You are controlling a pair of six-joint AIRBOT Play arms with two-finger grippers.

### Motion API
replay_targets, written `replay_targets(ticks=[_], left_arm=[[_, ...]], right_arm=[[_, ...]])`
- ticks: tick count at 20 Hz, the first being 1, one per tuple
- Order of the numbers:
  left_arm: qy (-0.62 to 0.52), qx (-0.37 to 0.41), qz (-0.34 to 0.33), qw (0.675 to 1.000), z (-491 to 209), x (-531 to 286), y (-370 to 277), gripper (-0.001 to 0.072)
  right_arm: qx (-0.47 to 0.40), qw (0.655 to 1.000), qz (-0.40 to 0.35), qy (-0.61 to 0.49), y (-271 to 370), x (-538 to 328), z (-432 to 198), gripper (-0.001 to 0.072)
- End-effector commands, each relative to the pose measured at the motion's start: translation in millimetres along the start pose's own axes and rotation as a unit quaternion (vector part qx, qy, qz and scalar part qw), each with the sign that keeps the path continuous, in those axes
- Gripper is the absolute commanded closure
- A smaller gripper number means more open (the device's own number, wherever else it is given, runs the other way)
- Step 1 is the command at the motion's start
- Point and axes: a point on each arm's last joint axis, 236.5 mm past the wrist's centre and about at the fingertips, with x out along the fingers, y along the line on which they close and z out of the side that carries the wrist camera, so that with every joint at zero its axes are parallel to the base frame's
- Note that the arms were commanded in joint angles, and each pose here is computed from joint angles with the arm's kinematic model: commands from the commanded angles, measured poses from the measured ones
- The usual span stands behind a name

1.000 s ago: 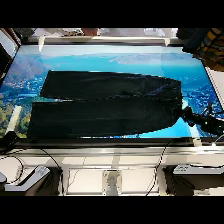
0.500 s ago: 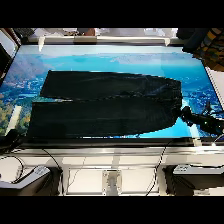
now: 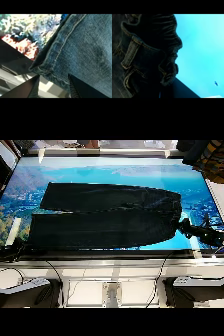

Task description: Fold the clothes and pants, and hang the long-sleeved shirts on hangers.

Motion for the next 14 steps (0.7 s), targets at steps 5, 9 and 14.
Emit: replay_targets(ticks=[5,9,14], left_arm=[[-0.075,0.024,0.0,0.997,32,12,-3,0.045],[-0.082,0.028,-0.023,0.996,38,26,-28,0.0602],[-0.101,0.037,-0.067,0.992,51,11,-64,0.0678]], right_arm=[[0.003,1.0,0.012,0.012,6,0,-6,0.0688],[0.004,1.0,0.019,0.02,9,0,-9,0.0687],[-0.029,0.996,0.068,0.046,47,-16,-9,0.0689]])
